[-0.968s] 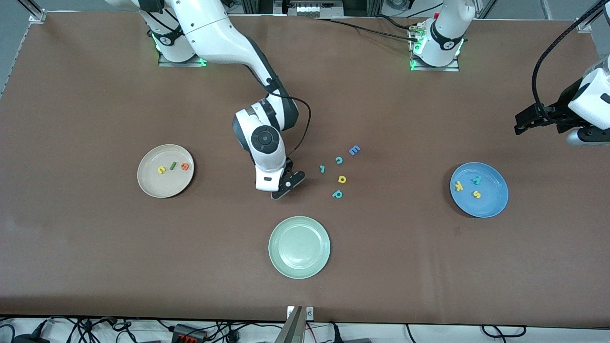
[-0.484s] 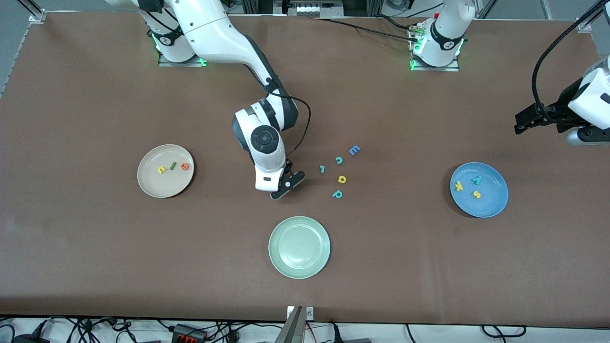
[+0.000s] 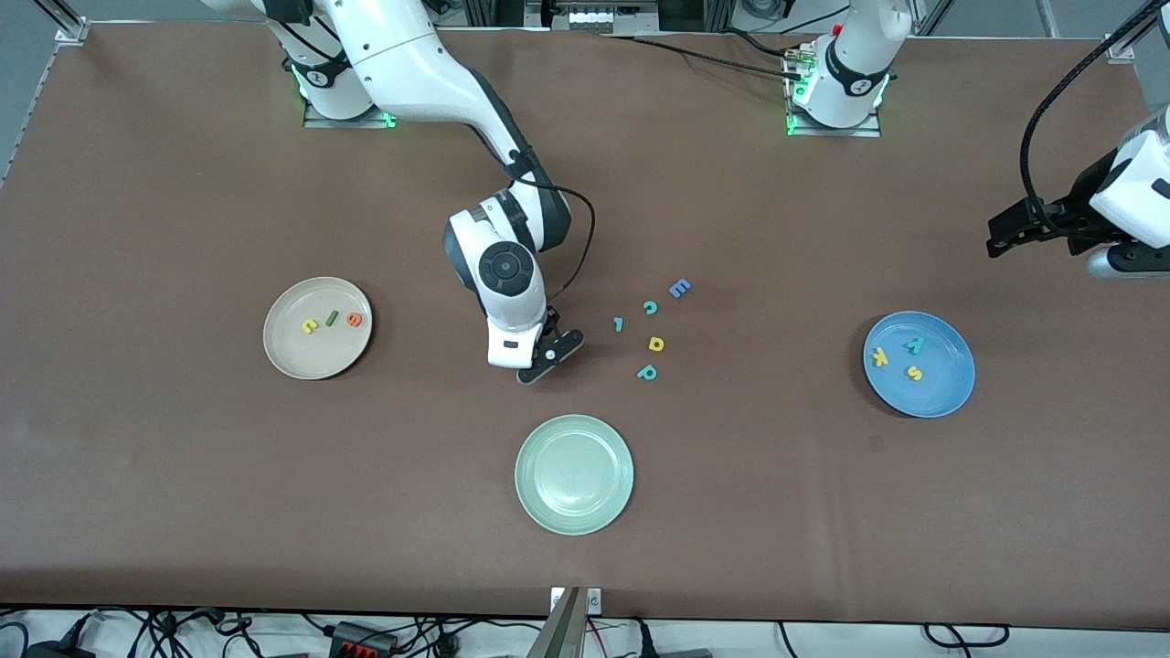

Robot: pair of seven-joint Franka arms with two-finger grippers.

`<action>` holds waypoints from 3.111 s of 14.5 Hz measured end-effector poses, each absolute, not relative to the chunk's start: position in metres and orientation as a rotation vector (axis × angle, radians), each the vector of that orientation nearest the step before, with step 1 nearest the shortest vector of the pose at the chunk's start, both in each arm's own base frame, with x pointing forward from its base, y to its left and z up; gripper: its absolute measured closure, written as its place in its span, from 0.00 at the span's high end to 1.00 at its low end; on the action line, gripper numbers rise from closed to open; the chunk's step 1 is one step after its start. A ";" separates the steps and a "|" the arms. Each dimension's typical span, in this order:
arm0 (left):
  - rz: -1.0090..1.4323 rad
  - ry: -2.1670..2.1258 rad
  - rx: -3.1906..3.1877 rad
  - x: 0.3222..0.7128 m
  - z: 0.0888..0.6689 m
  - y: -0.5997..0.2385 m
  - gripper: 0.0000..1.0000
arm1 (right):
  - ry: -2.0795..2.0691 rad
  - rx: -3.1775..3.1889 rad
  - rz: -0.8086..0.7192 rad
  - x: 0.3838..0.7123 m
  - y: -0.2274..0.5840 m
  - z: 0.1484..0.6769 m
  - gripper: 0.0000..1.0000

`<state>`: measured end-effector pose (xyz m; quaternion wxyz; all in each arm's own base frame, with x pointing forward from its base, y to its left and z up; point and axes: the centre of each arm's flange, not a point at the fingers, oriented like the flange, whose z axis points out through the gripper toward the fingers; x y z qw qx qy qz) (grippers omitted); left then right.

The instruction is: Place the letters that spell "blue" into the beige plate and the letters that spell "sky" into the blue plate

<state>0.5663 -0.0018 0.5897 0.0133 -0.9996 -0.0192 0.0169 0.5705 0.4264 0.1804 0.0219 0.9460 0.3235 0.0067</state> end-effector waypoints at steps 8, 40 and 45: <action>0.052 -0.060 -3.114 0.566 0.590 -0.002 1.00 | 0.419 3.005 -0.232 0.641 0.255 0.245 0.27; 0.054 -0.059 -3.114 0.566 0.590 -0.002 1.00 | -0.112 3.124 -0.120 0.668 0.019 0.493 1.00; 0.054 -0.059 -3.114 0.566 0.590 -0.002 1.00 | -0.106 3.168 -0.006 0.663 0.009 0.548 1.00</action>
